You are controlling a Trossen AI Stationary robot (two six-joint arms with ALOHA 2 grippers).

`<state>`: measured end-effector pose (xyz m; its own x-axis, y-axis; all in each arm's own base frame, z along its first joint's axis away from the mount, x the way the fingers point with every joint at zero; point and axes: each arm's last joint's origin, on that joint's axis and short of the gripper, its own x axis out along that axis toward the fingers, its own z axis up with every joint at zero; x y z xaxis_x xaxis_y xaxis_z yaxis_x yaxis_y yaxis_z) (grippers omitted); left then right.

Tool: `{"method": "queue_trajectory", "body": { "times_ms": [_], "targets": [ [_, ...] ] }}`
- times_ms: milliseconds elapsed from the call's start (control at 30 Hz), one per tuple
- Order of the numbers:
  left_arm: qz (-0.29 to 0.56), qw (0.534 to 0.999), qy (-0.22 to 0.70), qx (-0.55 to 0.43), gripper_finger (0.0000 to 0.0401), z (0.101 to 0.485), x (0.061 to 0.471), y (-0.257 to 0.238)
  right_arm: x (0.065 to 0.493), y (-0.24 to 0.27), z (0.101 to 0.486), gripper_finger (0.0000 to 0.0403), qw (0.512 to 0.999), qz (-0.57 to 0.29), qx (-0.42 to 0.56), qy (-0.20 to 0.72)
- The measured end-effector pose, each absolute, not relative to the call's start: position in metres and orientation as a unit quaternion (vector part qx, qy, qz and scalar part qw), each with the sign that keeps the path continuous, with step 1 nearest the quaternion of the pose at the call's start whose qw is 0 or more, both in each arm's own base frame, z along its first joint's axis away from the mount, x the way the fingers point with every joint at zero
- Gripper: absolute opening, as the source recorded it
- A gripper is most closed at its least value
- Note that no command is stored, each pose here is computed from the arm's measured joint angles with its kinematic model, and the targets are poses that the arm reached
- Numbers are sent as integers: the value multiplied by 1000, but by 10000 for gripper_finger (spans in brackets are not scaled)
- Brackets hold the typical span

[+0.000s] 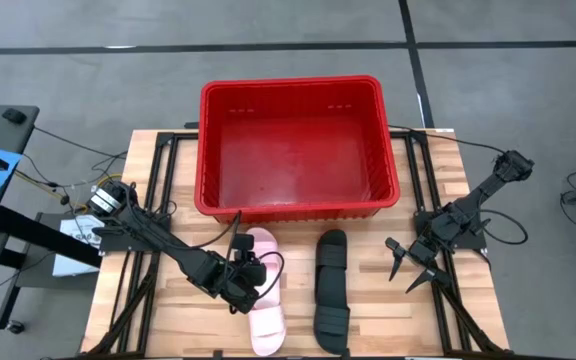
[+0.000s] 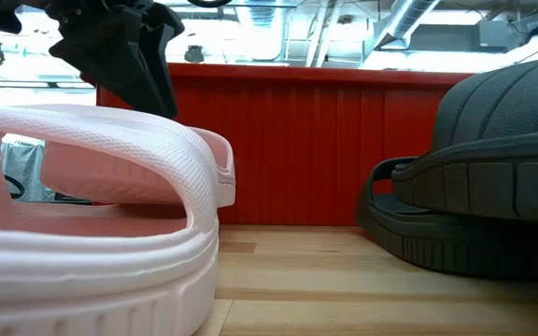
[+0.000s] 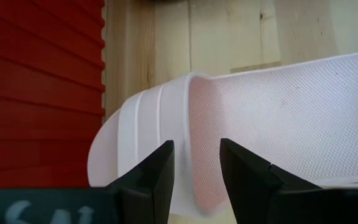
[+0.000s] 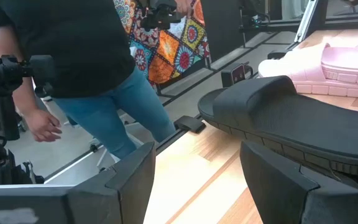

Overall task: Pick and place slides into bin
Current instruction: Put the top pink slipper in the red bin

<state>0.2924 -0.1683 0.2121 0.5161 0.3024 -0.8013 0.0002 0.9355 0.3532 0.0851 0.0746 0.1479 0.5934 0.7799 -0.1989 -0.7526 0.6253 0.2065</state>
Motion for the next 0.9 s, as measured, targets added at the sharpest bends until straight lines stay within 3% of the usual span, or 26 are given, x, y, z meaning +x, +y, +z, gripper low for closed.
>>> {"method": "queue_trajectory", "body": {
  "times_ms": [900],
  "targets": [
    [106, 865, 477, 111, 121, 212, 291, -172, 85, 75, 148, 226, 891, 430, 50, 136]
  ]
}}
